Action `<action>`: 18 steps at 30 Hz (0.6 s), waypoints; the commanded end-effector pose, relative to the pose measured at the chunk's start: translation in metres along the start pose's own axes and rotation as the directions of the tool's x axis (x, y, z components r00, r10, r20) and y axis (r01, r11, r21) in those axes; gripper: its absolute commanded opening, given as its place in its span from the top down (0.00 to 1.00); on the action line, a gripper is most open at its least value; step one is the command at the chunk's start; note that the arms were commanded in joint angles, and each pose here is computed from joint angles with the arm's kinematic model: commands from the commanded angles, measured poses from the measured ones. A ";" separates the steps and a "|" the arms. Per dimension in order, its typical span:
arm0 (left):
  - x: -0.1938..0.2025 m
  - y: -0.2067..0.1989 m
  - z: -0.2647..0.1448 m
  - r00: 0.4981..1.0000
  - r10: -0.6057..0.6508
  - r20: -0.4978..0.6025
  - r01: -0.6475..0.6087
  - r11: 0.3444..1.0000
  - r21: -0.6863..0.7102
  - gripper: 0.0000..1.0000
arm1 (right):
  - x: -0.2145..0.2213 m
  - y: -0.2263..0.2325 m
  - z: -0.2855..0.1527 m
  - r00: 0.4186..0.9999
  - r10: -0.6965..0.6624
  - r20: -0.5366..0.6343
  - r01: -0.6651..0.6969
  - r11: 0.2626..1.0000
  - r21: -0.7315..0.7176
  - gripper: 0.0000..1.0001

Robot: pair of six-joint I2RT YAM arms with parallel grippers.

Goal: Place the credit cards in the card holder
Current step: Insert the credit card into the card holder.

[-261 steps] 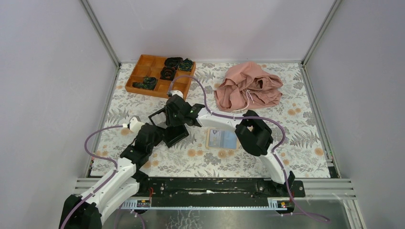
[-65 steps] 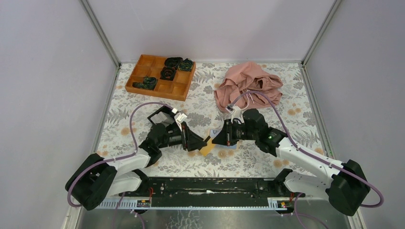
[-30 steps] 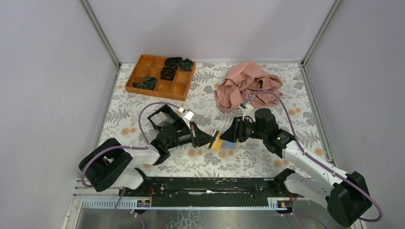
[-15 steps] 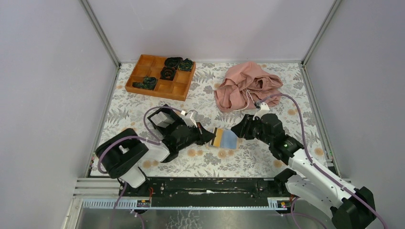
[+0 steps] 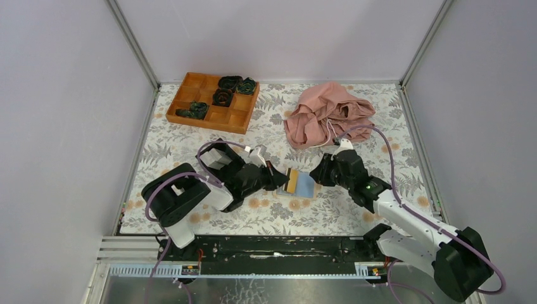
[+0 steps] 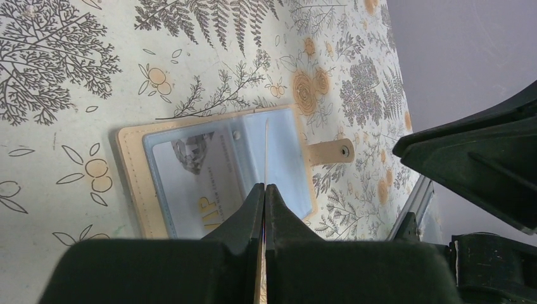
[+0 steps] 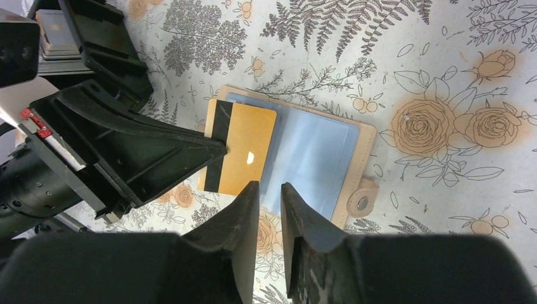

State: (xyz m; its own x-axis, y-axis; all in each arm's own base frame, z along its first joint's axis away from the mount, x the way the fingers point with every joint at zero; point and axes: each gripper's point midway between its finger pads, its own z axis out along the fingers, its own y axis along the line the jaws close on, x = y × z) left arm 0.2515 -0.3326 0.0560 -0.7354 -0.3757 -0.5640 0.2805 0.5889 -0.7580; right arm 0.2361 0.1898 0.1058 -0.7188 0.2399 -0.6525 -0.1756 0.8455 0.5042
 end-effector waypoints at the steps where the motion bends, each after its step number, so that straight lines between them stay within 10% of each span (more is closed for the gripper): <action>1: -0.009 -0.006 0.007 0.999 -0.014 0.041 0.014 1.000 -0.001 1.00 | -0.009 0.001 0.009 0.999 0.006 0.044 -0.006 1.000 0.000 0.75; 18: -0.001 0.015 0.014 0.998 -0.064 0.027 0.067 0.993 -0.093 1.00 | 0.013 -0.015 0.033 1.000 0.011 -0.023 -0.010 0.999 0.044 0.88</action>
State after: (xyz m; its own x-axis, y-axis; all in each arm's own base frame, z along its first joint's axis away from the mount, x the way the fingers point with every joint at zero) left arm 0.2585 -0.3313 0.0420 -0.7459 -0.4126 -0.5229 0.1919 0.6186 -0.7619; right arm 0.2419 0.1939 0.0675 -0.7641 0.2133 -0.6088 -0.1393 0.8669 0.4786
